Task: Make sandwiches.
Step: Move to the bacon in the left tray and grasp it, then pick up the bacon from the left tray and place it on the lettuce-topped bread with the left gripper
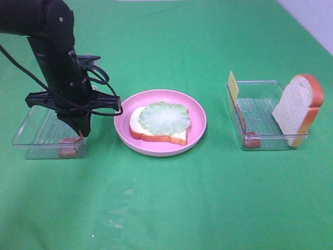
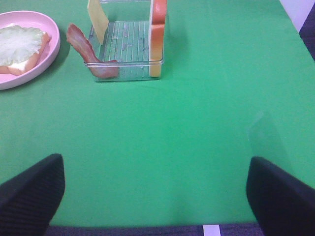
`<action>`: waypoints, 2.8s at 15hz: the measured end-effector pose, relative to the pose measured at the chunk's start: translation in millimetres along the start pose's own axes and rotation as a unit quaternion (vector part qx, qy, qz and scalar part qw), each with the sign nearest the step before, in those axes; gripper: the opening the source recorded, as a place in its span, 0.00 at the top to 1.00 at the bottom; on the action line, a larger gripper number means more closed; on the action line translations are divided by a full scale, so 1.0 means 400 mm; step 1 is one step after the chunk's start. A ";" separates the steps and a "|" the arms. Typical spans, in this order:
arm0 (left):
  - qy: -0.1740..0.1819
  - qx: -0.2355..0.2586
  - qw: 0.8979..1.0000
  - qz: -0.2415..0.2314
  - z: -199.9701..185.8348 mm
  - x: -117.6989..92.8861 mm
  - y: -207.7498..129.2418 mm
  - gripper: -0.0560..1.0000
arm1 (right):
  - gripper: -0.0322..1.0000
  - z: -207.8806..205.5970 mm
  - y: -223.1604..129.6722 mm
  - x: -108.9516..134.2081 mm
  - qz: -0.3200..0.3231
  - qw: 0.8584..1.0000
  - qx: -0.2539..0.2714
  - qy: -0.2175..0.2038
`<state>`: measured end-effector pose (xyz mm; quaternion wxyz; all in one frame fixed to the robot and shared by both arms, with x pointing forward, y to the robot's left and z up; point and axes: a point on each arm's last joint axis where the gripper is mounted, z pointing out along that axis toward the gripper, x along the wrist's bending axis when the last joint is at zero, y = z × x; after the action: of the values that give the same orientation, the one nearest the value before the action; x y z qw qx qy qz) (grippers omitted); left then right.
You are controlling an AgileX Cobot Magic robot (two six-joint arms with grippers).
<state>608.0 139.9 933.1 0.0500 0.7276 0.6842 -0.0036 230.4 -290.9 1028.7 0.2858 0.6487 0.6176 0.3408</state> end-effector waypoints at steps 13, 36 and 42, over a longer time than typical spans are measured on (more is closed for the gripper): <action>-0.047 -0.081 0.995 0.020 -0.205 -0.008 -0.030 0.95 | 0.04 0.000 0.000 0.000 0.000 1.000 0.000 0.000; -0.385 -0.078 0.914 0.103 -0.041 -0.259 0.129 0.95 | 0.04 0.000 0.000 0.000 0.000 1.000 0.000 0.000; -0.319 -0.064 0.935 0.139 0.018 -0.235 0.128 0.95 | 0.04 0.000 0.000 0.000 0.000 1.000 0.000 0.000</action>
<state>653.6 42.6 936.3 0.3119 0.7713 0.5231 -0.1848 230.4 -290.9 1028.7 0.2858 0.6487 0.6176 0.3408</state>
